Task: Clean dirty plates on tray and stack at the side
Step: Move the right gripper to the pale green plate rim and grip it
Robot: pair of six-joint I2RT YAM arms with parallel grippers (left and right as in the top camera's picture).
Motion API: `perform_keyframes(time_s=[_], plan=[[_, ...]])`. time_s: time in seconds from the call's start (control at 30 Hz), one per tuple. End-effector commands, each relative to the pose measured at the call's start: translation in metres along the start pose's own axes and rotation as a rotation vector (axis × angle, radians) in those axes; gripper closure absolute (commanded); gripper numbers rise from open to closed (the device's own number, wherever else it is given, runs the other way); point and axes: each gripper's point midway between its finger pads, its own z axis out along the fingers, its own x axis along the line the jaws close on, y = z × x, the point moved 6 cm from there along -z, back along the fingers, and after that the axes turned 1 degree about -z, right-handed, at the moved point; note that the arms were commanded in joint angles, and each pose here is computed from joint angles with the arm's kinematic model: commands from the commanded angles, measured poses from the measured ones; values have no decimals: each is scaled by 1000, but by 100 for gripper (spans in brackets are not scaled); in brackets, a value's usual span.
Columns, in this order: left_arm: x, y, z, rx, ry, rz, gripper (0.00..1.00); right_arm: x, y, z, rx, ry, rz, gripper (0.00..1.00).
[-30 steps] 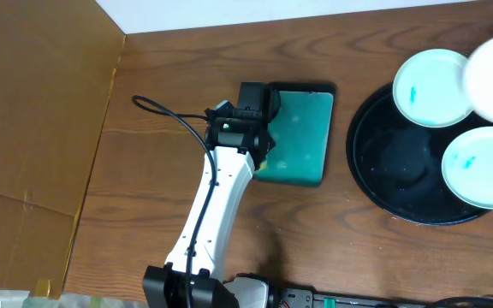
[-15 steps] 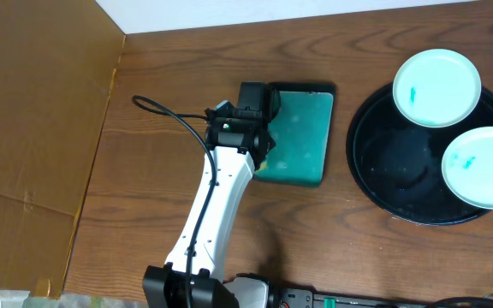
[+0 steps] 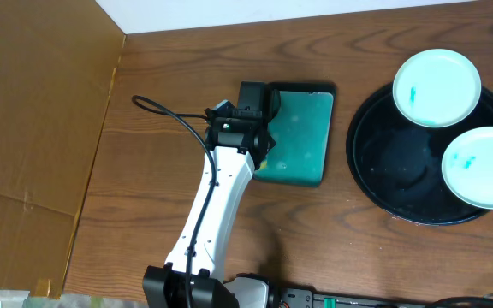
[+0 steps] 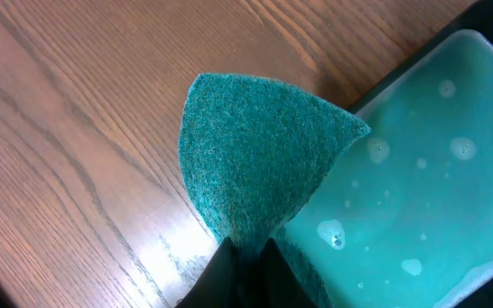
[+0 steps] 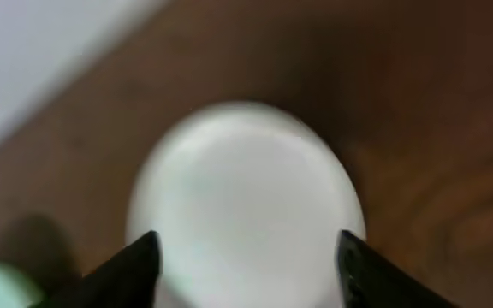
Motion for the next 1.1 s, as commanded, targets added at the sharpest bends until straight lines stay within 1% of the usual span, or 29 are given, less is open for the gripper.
perform_keyframes(time_s=[0.0,0.03,0.07,0.1,0.13,0.3,0.37,0.5,0.6,0.67,0.73,0.8,0.83,0.93,1.07], plan=[[4,0,2,-5,16,12,93,57,13,-26,-70,83,-71,24],[4,0,2,-5,16,12,93,65,9,-24,-58,87,-83,15],[4,0,2,-5,16,13,93,73,3,-22,-40,79,-91,7],[4,0,2,-5,16,13,93,77,-2,-19,-27,61,-88,3],[4,0,2,-5,16,13,93,82,-8,-15,-15,36,-85,1],[4,0,2,-5,16,12,93,121,-43,15,66,52,-178,1],[4,0,2,-5,16,13,93,134,-62,31,116,60,-232,1],[4,0,2,-5,16,13,93,149,-104,64,234,73,-275,1],[4,0,2,-5,16,13,93,165,-126,74,292,117,-304,1],[4,0,2,-5,16,12,93,178,-137,76,295,135,-392,1],[4,0,2,-5,16,12,93,187,-143,76,282,118,-471,4],[4,0,2,-5,16,12,93,194,-151,77,262,56,-526,14],[4,0,2,-5,16,12,93,195,-154,78,253,24,-542,18],[4,0,2,-5,16,13,93,197,-160,85,233,-32,-602,19],[4,0,2,-5,16,13,93,194,-173,99,264,-32,-659,20]])
